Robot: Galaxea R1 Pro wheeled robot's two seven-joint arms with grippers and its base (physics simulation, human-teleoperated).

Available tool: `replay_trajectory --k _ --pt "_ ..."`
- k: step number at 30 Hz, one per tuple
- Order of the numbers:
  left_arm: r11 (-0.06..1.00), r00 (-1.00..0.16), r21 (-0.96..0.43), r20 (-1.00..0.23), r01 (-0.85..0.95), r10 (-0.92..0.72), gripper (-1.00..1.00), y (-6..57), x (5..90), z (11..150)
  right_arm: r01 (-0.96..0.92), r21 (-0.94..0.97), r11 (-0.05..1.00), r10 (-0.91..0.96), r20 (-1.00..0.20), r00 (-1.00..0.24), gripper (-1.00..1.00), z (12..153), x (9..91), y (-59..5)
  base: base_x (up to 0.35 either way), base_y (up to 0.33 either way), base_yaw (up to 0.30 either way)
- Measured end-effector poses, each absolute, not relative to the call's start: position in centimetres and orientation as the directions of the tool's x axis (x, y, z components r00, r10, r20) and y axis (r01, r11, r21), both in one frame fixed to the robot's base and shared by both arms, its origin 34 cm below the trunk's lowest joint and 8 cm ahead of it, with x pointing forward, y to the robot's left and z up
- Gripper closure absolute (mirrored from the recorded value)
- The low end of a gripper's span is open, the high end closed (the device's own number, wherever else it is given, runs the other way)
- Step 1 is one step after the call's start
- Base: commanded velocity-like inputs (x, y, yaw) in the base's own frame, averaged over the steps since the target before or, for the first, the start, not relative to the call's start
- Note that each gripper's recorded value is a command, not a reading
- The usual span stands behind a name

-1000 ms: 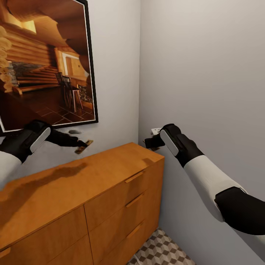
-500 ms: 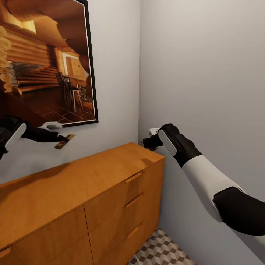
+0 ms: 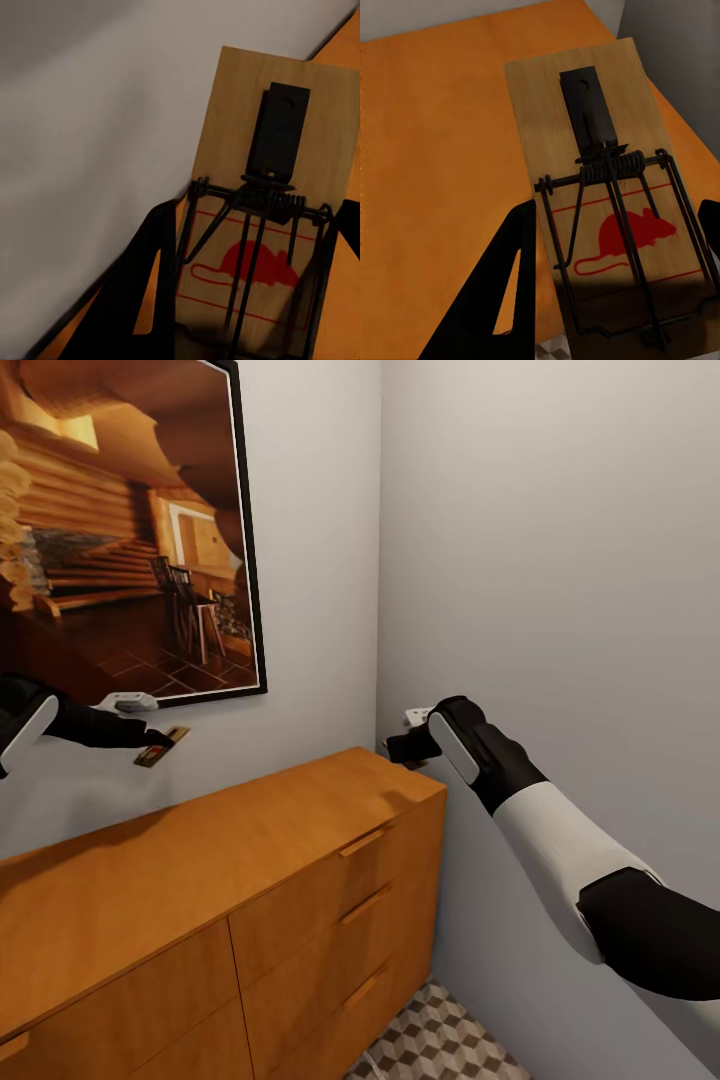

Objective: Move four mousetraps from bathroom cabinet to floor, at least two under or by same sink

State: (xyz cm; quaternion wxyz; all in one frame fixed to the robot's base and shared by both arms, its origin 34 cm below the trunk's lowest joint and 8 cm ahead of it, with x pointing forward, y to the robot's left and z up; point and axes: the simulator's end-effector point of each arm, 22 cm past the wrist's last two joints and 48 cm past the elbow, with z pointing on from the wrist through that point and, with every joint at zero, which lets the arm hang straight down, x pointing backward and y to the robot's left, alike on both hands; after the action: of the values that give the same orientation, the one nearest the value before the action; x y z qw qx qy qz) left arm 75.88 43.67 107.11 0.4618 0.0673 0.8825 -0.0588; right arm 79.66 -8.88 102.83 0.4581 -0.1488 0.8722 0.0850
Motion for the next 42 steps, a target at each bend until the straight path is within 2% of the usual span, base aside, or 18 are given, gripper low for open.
replay_trajectory --k 19,42 --pt "0.985 -0.564 -0.036 -0.823 0.171 0.067 1.00 43.85 75.84 107.10 -0.338 0.014 0.941 -0.181 -0.824 -0.536 1.00 102.82 79.66 -8.85 -0.017 0.000 0.000" --pt "0.986 -0.569 -0.011 -0.818 0.167 0.087 1.00 43.78 76.03 106.79 -0.339 0.013 0.941 -0.182 -0.824 -0.536 1.00 102.78 79.67 -8.75 -0.295 -0.026 0.000"
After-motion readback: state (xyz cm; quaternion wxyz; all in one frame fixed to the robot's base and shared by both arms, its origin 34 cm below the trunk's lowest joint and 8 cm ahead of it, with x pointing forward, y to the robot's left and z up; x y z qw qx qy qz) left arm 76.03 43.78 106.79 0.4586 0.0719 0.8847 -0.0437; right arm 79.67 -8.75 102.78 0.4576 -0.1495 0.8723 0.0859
